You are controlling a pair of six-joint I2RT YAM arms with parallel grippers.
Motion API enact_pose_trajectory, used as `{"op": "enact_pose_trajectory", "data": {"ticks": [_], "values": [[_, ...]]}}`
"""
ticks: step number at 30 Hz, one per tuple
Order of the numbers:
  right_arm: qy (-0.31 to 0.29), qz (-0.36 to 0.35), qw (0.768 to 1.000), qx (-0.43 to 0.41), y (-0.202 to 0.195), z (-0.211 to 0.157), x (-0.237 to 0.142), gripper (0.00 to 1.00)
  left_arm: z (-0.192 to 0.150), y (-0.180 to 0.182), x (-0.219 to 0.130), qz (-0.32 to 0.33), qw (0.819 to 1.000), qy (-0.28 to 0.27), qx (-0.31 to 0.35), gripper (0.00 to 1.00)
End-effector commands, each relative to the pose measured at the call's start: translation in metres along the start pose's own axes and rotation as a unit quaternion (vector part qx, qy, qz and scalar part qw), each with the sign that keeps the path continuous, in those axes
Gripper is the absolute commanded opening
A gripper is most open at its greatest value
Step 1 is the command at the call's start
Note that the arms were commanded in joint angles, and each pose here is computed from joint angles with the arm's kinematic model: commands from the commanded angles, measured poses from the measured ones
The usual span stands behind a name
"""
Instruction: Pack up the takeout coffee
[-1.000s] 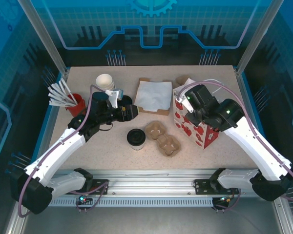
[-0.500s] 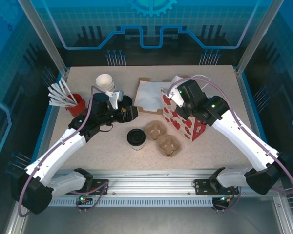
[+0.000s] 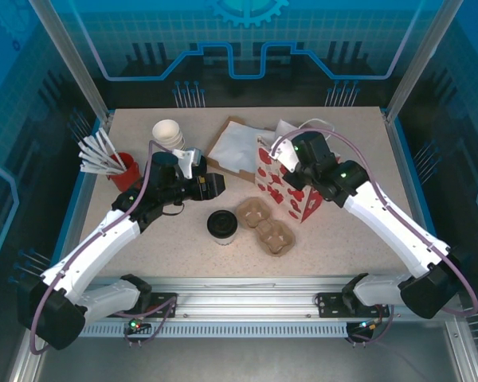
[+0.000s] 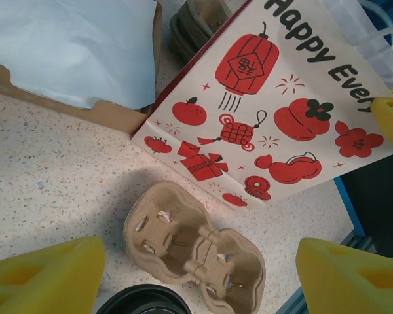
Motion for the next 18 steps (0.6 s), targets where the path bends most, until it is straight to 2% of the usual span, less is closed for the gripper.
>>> {"op": "enact_pose_trajectory", "data": {"ticks": [1,5,8,11,15,18], "values": [[-0.001,-0.015,1.0,0.009,-0.004,-0.013,-0.01,0.04,0.0,-0.001,0.001,-0.006,1.0,-0.004,0.006,0.78],[0.014,-0.017,1.0,0.012,0.0,-0.023,-0.012,0.06,-0.001,-0.002,0.002,-0.008,1.0,-0.001,0.005,0.78],[0.014,-0.006,1.0,0.022,0.003,-0.025,-0.014,0.14,-0.001,-0.002,0.002,-0.008,1.0,0.0,0.004,0.78],[0.008,0.003,0.999,0.031,0.005,-0.025,-0.018,0.26,0.0,-0.002,0.001,-0.007,1.0,-0.002,0.004,0.78],[-0.004,0.019,0.998,0.055,0.005,-0.021,-0.033,0.46,-0.001,-0.002,-0.001,-0.005,1.0,-0.002,0.007,0.78],[-0.011,0.022,0.996,0.089,0.001,-0.022,-0.058,0.59,-0.001,-0.001,-0.004,0.002,1.0,-0.002,0.013,0.78]]}}
Point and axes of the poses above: each hand's point on the last joint's axis, 136 mm out from that joint toward the fingers, its own x axis out along the fingers, its own y axis along the line the jaws close on, z = x × y, the point moved 4 cm from there along -x, back along the fingers, and after that the axes turned 10 degrees about -x, right-handed, at the moved point
